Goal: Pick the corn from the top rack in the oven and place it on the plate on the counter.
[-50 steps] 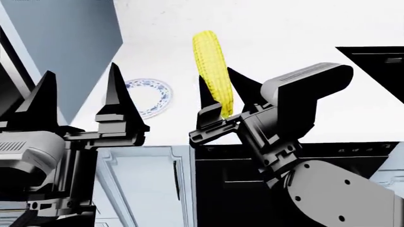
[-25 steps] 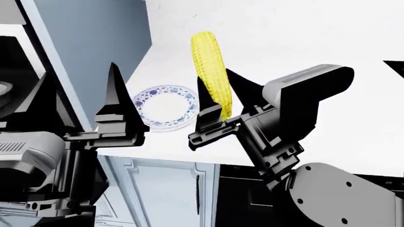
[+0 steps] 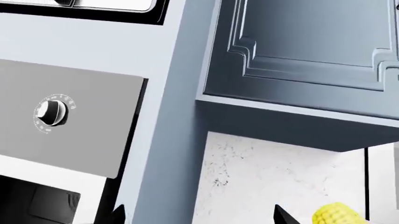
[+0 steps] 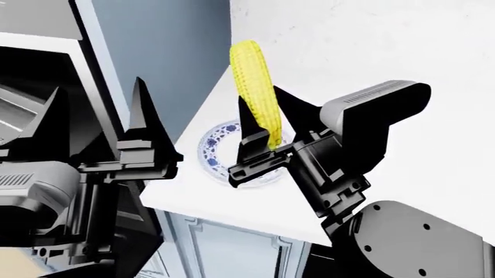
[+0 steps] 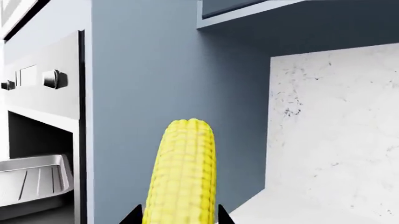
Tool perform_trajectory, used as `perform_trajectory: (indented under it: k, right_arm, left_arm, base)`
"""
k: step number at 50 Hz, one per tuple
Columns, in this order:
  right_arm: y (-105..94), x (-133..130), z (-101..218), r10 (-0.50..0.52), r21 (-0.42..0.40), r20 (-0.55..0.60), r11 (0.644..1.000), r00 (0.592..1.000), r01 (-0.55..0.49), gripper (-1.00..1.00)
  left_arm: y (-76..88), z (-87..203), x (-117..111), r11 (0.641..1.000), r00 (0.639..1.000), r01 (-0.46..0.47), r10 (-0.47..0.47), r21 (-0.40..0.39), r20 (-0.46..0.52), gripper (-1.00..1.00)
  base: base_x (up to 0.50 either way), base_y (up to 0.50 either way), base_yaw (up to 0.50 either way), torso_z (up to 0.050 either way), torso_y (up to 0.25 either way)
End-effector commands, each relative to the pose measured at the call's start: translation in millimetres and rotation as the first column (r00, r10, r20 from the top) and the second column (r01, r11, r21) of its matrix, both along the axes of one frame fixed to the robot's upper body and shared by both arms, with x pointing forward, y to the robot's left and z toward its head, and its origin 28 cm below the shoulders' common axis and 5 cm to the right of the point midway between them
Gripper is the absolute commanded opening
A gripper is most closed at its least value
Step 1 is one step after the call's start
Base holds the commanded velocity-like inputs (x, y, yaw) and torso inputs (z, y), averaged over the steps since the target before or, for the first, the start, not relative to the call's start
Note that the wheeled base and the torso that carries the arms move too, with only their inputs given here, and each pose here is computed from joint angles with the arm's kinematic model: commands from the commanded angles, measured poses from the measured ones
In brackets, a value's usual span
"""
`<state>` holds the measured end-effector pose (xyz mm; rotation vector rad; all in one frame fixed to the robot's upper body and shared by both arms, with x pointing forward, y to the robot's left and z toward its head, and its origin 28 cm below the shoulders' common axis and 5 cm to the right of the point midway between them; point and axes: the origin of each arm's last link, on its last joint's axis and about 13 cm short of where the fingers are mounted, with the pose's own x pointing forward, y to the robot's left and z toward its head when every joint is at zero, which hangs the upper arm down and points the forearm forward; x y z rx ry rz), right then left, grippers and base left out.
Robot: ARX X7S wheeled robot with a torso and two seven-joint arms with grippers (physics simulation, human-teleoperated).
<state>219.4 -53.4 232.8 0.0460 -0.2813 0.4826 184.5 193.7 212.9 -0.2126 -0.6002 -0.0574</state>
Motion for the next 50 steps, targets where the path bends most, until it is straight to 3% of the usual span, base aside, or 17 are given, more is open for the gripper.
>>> perform_trajectory:
  k: [1,8,16,36,50]
  right_arm:
    - [-0.3,0.4,3.1,-0.003,-0.003,0.025,1.0,1.0,0.003,-1.0]
    - [-0.7,0.3,2.0,-0.014,-0.009,0.03,1.0,0.999,0.014,-1.0]
    - [-0.1,1.7,0.1,-0.006,-0.012,-0.014,1.0,1.0,0.006,-1.0]
    - [0.1,-1.8,-0.5,0.016,-0.004,-0.003,1.0,1.0,-0.016,-1.0]
    - [1.4,-1.6,-0.9,0.014,-0.015,0.0,1.0,1.0,-0.014,-1.0]
  left_arm:
    - [0.5,0.4,0.2,1.0,1.0,-0.003,0.003,-0.001,0.001,1.0]
    - [0.4,0.3,-0.1,1.0,1.0,-0.002,0.002,0.0,0.001,1.0]
    - [0.5,0.2,0.2,1.0,1.0,-0.002,0.002,0.0,0.001,1.0]
    - [-0.1,0.0,-0.1,1.0,1.0,-0.001,0.001,0.0,0.001,1.0]
    - [0.0,-0.6,0.0,1.0,1.0,0.003,-0.003,-0.001,-0.001,1.0]
  base:
    - [0.27,0.07,0.46,0.0,0.0]
    - [0.27,0.07,0.43,0.0,0.001]
    - [0.13,0.04,0.01,0.0,0.001]
    - [0.18,-0.44,0.0,0.0,0.0]
    - [0.17,0.04,0.0,0.0,0.001]
